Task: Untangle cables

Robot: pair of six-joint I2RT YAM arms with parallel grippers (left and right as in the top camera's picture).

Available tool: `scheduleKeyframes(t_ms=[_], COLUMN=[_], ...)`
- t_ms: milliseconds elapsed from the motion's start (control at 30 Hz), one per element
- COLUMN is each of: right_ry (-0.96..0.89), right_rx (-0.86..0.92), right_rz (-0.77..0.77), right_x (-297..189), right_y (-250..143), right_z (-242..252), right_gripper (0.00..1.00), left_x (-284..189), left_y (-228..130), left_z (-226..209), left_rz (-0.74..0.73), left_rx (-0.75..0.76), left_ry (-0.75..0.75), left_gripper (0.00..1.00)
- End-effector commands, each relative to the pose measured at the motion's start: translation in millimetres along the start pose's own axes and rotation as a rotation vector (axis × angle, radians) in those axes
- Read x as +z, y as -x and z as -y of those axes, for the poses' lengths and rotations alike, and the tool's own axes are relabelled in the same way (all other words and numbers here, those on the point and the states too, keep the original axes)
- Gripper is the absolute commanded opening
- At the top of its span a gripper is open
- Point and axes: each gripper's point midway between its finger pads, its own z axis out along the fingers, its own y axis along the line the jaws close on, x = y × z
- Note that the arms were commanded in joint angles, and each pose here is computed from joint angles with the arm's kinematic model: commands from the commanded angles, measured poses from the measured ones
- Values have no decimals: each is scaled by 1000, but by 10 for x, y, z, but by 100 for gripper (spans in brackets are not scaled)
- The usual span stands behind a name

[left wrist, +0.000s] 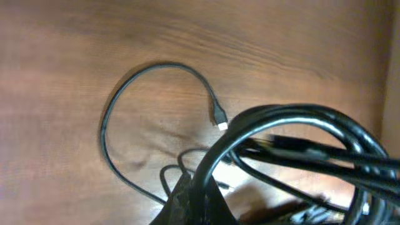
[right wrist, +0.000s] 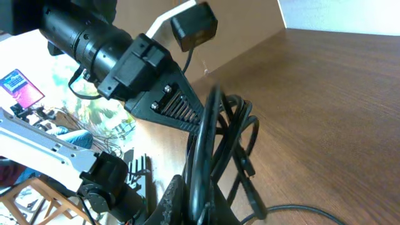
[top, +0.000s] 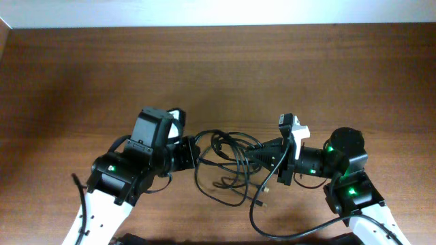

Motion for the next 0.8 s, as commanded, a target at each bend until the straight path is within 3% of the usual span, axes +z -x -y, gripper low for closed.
scheduleKeyframes(t_ms=[0, 200, 500, 767], right_ry=[-29, -72, -107, -140], right_rx=[14, 76, 124, 167], right_rz=[37, 55, 66, 69], right_x=[-47, -52, -58, -65], right_y=[130, 154, 161, 141], right_z=[-17, 61, 127, 188], right_gripper=[4, 4, 4, 4], left_x=[-115, -115, -137, -122], left_y=[232, 217, 30, -44], left_z=[-544, -553, -676, -643], left_rz=[192, 194, 182, 156], left_rx=[-332, -386, -713, -839], left_ry=[263, 264, 308, 292], left_gripper=[0, 0, 0, 0])
